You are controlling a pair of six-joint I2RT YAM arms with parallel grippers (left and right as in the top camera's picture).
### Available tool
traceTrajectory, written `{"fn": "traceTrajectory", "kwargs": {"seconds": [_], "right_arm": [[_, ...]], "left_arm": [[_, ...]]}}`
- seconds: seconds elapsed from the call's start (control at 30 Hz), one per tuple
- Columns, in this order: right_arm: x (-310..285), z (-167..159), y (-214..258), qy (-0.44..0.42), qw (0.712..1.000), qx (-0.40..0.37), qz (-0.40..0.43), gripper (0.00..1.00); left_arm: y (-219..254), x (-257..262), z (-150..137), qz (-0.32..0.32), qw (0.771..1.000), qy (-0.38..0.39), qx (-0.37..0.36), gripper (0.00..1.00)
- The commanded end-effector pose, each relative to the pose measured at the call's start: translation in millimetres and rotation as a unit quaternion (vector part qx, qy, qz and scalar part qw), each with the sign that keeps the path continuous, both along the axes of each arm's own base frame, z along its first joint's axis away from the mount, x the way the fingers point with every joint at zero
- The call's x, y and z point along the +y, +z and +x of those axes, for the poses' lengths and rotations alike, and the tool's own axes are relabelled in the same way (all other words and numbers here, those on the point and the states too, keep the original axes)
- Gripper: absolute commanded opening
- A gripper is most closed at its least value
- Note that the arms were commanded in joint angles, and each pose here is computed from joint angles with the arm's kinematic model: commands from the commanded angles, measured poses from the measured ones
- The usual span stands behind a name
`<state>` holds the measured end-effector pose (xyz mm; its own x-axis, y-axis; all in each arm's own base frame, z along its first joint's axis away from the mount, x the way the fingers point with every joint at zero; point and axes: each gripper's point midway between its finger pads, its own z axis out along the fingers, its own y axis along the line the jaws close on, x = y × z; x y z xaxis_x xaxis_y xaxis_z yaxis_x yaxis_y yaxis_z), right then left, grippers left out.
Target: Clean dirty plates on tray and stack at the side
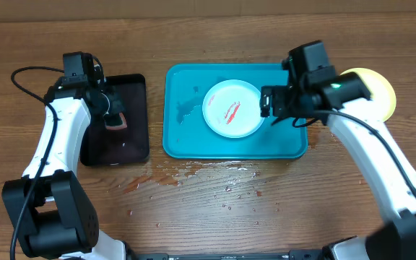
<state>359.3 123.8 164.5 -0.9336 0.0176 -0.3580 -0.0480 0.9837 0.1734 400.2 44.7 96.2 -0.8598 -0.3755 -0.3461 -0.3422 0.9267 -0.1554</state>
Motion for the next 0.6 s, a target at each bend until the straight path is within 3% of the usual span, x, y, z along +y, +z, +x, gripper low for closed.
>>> {"fn": "traceTrajectory", "kwargs": {"seconds": [0.0, 0.23, 0.47, 0.57], "right_arm": [[-2, 6, -37, -0.018, 0.999, 0.032, -0.007, 1.00], [1, 27, -93, -0.038, 0.997, 0.066, -0.013, 0.81], [4, 32, -131, -0.036, 0.995, 0.092, -0.023, 0.49], [4, 32, -143, -0.036, 0.994, 0.100, -0.026, 0.44]], "left_arm": [[-2, -2, -2, -0.005, 1.000, -0.003, 0.006, 0.04], [-4, -2, -7, -0.006, 1.000, -0.003, 0.016, 0.04], [-5, -3, -11, -0.008, 1.000, -0.003, 0.024, 0.04], [-6, -3, -13, -0.008, 1.000, -0.003, 0.028, 0.04]]}}
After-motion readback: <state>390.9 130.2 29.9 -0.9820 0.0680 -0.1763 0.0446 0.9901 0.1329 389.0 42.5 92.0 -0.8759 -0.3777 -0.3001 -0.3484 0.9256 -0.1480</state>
